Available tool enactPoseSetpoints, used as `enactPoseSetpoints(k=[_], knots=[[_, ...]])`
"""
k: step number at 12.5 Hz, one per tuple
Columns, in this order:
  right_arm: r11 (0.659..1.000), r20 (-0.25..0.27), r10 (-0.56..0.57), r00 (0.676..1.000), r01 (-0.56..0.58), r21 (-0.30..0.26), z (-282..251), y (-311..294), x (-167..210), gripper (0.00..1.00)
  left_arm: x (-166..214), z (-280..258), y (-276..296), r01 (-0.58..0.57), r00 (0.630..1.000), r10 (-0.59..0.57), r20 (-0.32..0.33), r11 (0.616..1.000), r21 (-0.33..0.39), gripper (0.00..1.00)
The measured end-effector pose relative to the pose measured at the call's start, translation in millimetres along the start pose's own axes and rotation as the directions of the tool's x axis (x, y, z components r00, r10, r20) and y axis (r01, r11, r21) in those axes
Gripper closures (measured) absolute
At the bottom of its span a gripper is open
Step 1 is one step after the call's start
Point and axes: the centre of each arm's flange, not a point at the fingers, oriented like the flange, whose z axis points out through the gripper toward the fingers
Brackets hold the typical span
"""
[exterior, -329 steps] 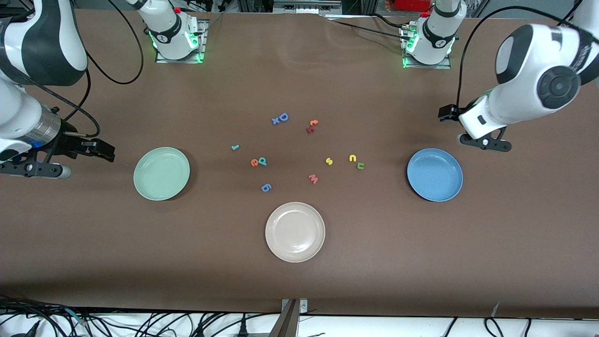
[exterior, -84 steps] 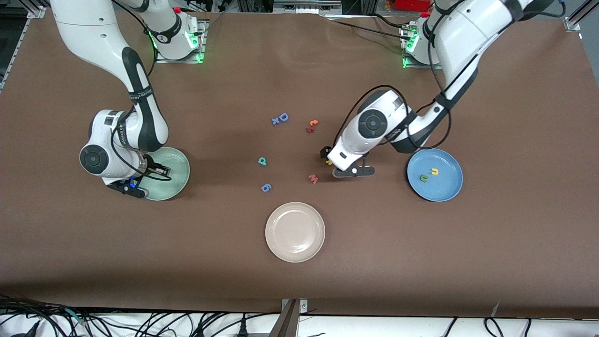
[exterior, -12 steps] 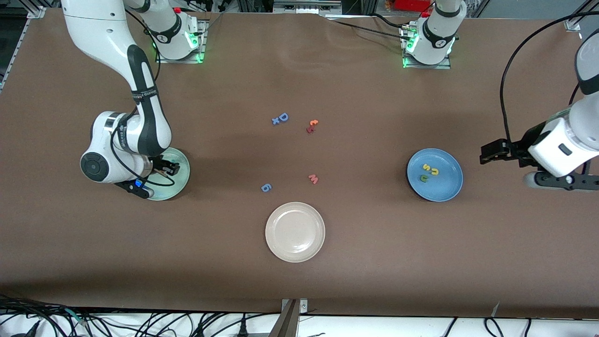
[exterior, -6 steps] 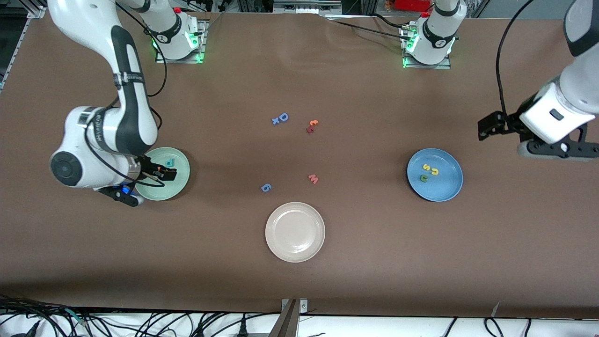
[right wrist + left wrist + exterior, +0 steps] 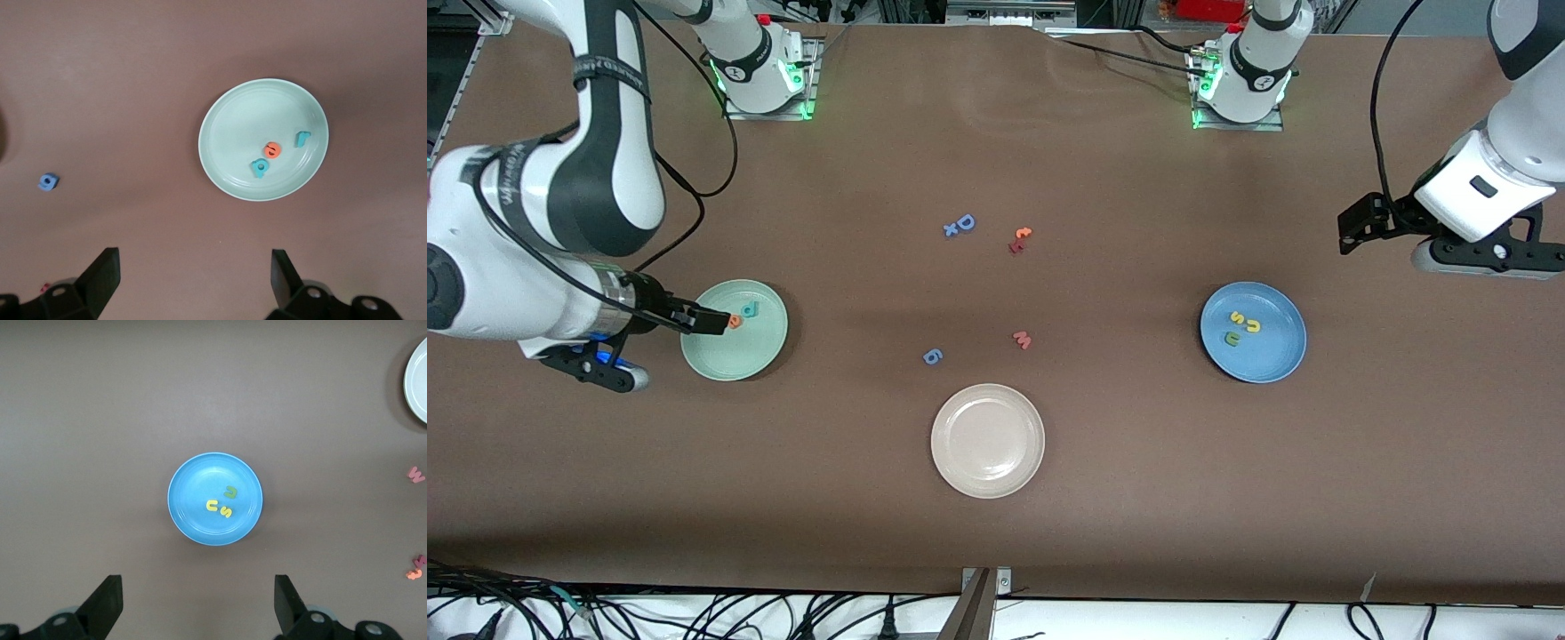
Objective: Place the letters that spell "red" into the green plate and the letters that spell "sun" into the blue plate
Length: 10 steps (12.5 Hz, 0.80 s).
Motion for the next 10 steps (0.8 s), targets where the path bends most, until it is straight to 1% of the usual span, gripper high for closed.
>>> enactPoseSetpoints(k=[2, 3, 5, 6, 8, 10], knots=[[0.998, -0.022, -0.056, 0.998, 0.057, 0.007, -19, 4, -5, 0.00, -6, 0, 1, -0.001, 1.000, 0.001, 0.002, 1.000, 0.001, 0.00], [0.997, -0.034, -0.074, 0.997, 0.074, -0.007, -25, 7, -6, 0.00, -7, -1, 0, -0.001, 1.000, 0.001, 0.003, 1.000, 0.001, 0.00], [0.993, -0.061, -0.104, 0.993, 0.100, -0.064, -33, 3, -8, 0.00, -7, -1, 0, -0.002, 1.000, 0.002, 0.003, 1.000, 0.001, 0.00], [0.989, -0.063, -0.126, 0.990, 0.120, -0.083, -33, -2, -10, 0.00, -7, -1, 1, -0.004, 1.000, 0.004, 0.003, 1.000, 0.001, 0.00], [0.981, -0.066, -0.167, 0.984, 0.159, -0.108, -36, -3, -10, 0.00, -7, -2, 4, -0.009, 1.000, 0.009, 0.003, 1.000, 0.001, 0.00], [0.978, -0.073, -0.187, 0.980, 0.179, -0.108, -46, 7, -11, 0.00, -7, -2, 7, -0.013, 1.000, 0.013, 0.003, 1.000, 0.001, 0.00]])
